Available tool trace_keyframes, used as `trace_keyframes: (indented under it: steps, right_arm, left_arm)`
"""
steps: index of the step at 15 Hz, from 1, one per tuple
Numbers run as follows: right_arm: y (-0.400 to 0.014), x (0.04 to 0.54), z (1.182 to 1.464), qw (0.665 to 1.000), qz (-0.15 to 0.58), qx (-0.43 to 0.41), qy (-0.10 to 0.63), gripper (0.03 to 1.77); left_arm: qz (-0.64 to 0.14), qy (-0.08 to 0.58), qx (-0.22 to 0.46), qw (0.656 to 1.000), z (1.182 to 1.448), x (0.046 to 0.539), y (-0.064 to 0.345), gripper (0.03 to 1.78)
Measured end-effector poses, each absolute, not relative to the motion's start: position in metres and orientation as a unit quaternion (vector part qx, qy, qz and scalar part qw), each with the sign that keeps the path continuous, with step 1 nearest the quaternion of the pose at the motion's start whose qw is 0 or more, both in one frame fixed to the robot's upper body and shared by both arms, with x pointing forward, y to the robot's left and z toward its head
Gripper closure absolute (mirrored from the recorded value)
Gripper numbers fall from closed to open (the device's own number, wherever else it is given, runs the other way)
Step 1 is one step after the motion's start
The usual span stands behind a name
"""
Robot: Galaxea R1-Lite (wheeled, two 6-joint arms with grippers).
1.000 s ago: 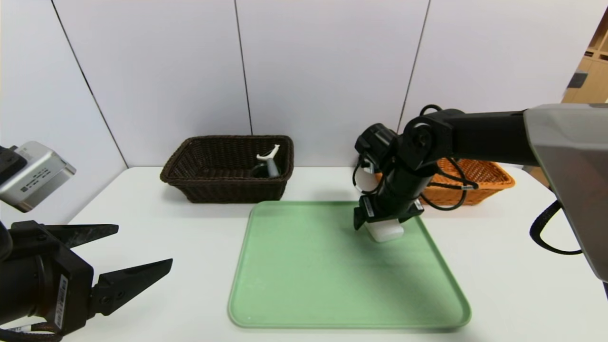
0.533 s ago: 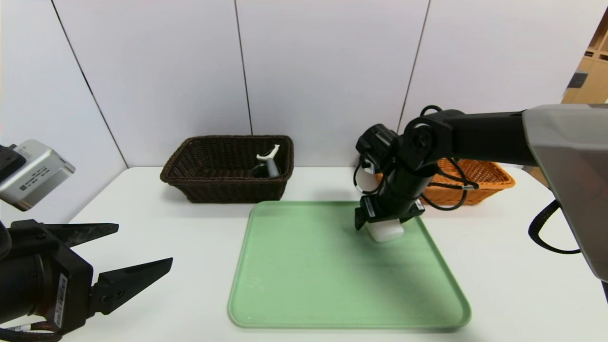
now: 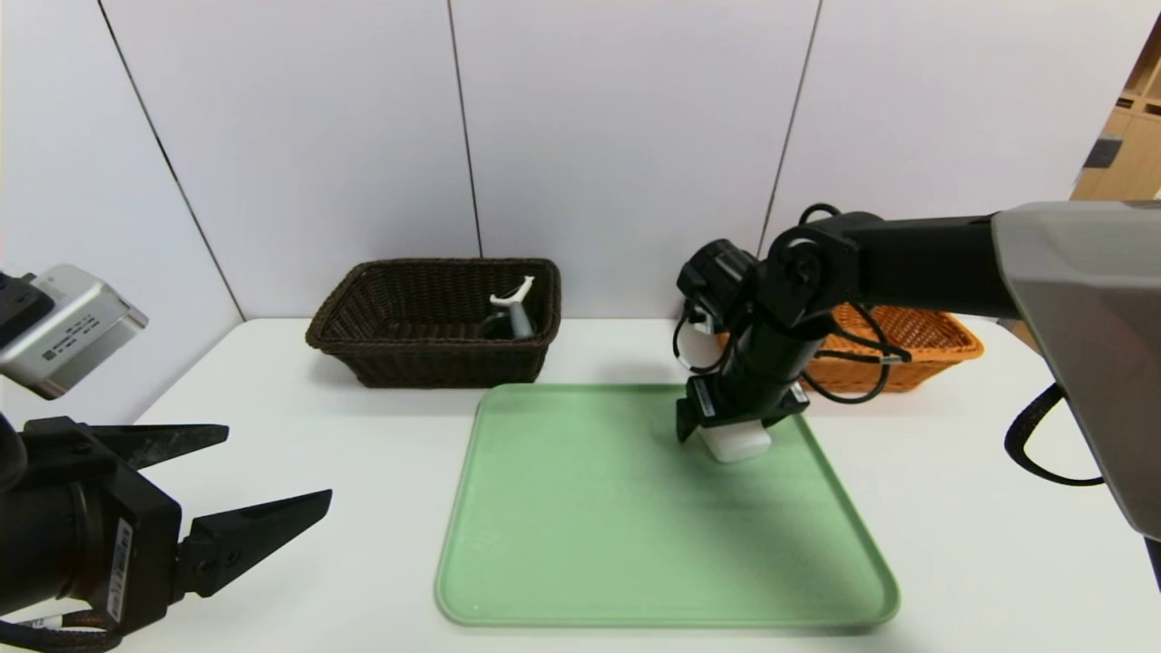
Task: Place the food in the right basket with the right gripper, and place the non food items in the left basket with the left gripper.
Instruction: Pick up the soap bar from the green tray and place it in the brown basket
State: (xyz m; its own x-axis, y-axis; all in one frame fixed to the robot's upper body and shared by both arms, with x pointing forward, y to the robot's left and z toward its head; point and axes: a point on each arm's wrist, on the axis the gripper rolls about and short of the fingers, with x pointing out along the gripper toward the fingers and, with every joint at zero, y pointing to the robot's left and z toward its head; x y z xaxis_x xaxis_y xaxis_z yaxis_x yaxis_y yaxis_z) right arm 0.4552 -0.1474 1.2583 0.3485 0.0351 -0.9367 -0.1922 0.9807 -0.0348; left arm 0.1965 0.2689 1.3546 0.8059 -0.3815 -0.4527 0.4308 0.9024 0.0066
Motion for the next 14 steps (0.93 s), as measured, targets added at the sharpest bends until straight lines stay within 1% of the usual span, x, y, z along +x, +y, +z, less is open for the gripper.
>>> trace_keyframes:
  steps: [10,14]
  right_arm:
    - [-0.1478,0.4565,1.2562,0.817,0.068,-0.07,0.568,0.09]
    - [-0.1475,0.4563,1.2557,0.816,0.069,-0.07,0.569,0.7]
  left_arm:
    - [-0.214,0.229,0.056,0.948,1.3555,0.1999,0.2667,0.12]
    - [-0.213,0.228,0.055,0.948,1.3561,0.2003,0.2664,0.12]
